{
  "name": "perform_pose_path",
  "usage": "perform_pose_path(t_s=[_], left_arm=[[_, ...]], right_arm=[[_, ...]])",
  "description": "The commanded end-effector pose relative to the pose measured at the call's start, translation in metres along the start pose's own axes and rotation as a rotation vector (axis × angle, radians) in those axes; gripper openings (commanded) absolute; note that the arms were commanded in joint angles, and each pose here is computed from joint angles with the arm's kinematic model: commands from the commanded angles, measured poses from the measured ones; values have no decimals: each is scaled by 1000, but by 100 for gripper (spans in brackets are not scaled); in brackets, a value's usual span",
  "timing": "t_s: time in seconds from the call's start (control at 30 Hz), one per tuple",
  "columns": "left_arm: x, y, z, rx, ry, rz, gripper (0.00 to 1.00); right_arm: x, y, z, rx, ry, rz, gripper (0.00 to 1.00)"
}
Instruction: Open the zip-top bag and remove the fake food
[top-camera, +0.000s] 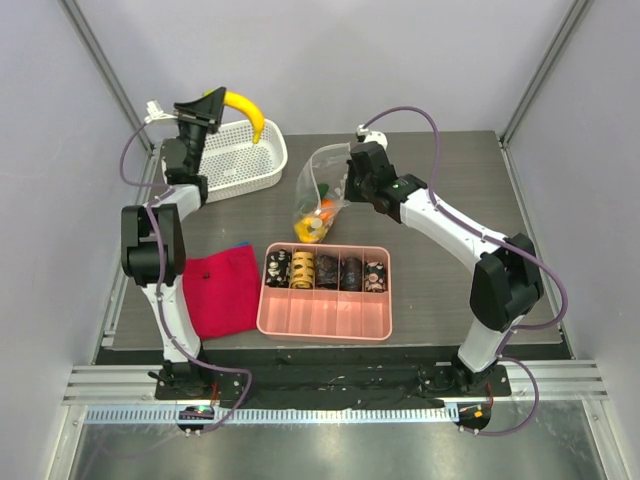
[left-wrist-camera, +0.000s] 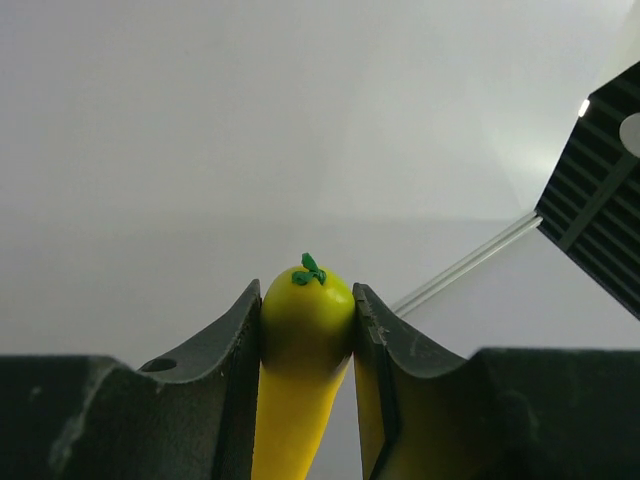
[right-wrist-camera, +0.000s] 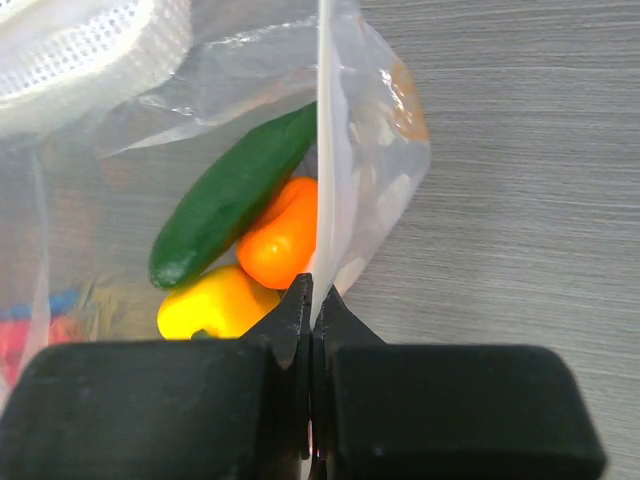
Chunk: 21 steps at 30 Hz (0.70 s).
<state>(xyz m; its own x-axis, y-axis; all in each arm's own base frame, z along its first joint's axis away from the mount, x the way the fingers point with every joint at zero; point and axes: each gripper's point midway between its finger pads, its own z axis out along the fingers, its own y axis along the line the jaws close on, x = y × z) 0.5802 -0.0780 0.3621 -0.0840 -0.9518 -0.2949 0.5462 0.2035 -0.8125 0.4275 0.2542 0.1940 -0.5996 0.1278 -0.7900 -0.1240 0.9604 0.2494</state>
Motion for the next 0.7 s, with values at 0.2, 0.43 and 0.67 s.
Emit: perform_pose_path(t_s=[0.2, 0.43, 0.67], left_arm=[[-38, 96, -20, -142, -76, -41, 0], [-49, 171, -28, -415, -94, 124, 8], [-45, 225, -70, -816, -21, 196, 76]], right_arm=[[-30, -6, -15, 36, -78, -31, 1], [-30, -5, -15, 31, -78, -35, 1], [-36, -4, -19, 28, -89, -43, 1]])
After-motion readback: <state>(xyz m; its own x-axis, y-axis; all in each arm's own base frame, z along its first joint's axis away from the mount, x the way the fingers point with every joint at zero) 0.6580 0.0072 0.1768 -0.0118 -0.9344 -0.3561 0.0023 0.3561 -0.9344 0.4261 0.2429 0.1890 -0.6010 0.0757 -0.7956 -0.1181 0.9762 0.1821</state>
